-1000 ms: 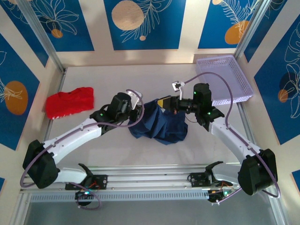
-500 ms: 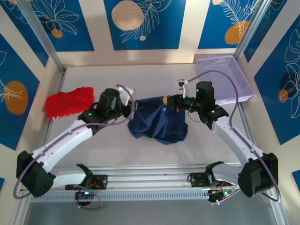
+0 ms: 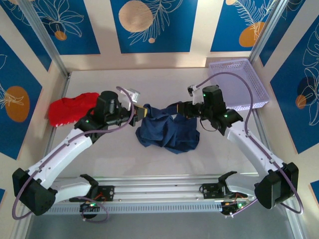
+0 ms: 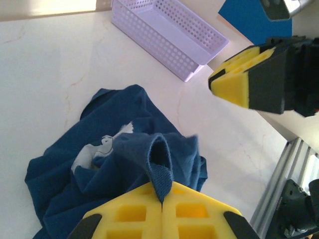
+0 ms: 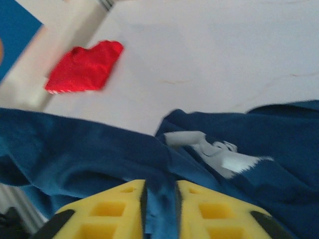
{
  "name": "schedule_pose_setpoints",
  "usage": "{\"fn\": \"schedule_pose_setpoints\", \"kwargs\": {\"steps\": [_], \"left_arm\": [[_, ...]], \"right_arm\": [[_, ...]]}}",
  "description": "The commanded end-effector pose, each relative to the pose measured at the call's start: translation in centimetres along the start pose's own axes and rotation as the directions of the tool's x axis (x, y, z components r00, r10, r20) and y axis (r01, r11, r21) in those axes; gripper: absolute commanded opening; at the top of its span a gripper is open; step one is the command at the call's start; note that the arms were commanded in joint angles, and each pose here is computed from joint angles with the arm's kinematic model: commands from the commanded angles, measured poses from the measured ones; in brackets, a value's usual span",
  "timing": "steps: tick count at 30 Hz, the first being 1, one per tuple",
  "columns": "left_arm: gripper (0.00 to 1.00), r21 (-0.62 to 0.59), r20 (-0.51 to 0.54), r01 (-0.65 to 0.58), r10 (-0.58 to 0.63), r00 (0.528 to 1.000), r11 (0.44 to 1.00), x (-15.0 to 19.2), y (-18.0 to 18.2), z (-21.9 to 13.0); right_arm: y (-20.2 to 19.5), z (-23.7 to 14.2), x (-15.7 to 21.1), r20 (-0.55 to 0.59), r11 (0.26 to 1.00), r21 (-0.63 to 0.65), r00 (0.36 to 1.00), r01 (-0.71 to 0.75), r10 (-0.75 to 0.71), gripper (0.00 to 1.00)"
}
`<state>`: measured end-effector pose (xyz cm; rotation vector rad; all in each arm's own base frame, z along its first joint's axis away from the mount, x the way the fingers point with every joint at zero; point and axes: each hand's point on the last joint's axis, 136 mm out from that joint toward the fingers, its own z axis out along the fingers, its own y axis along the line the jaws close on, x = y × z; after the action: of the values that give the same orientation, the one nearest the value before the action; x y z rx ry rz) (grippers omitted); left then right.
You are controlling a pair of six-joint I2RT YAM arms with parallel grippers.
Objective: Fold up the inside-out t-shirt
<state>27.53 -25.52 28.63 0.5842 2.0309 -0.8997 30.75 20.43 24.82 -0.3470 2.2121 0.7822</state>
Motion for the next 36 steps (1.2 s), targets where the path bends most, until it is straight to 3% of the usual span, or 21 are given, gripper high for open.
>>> {"fn": "schedule_pose_setpoints", "kwargs": {"steps": [1, 6, 7, 10, 16, 24, 36], "left_arm": [[0.0, 0.038, 0.002, 0.014, -0.014, 1.0, 0.999, -1.0, -0.7, -0.2], [0.0, 0.04, 0.0, 0.018, -0.018, 1.0, 0.999, -1.1, -0.6, 0.1], [0.0, 0.041, 0.0, 0.019, -0.019, 1.0, 0.999, -1.1, -0.7, 0.1], [0.0, 0.046, -0.003, 0.02, -0.02, 1.0, 0.999, -1.2, -0.7, 0.2], [0.0, 0.057, -0.006, 0.02, -0.02, 1.0, 0.998, -1.1, -0.9, 0.3], [0.0, 0.058, -0.01, 0.017, -0.017, 1.0, 0.998, -0.9, -0.9, 0.3], [0.0, 0.051, -0.005, 0.012, -0.012, 1.0, 0.999, -1.0, -0.8, 0.2]], "right_arm": [[0.0, -0.5, 0.4, -0.019, 0.99, 0.078, 0.993, 0.115, -0.114, 0.31], [5.6, 0.0, 1.8, 0.013, 0.953, -0.111, 0.959, 0.282, -0.283, 0.47], [6.5, 0.3, 2.0, 0.018, 0.941, -0.125, 0.949, 0.315, -0.315, 0.54], [7.9, 1.4, 2.5, 0.017, 0.913, -0.119, 0.92, 0.391, -0.392, 0.69], [8.3, 4.2, 2.2, -0.024, 0.883, -0.023, 0.882, 0.469, -0.47, 0.75], [4.6, 5.1, 0.8, -0.072, 0.875, 0.205, 0.898, 0.438, -0.433, 0.61], [0.4, 3.4, -0.1, -0.081, 0.906, 0.296, 0.953, 0.303, -0.293, 0.38]]}}
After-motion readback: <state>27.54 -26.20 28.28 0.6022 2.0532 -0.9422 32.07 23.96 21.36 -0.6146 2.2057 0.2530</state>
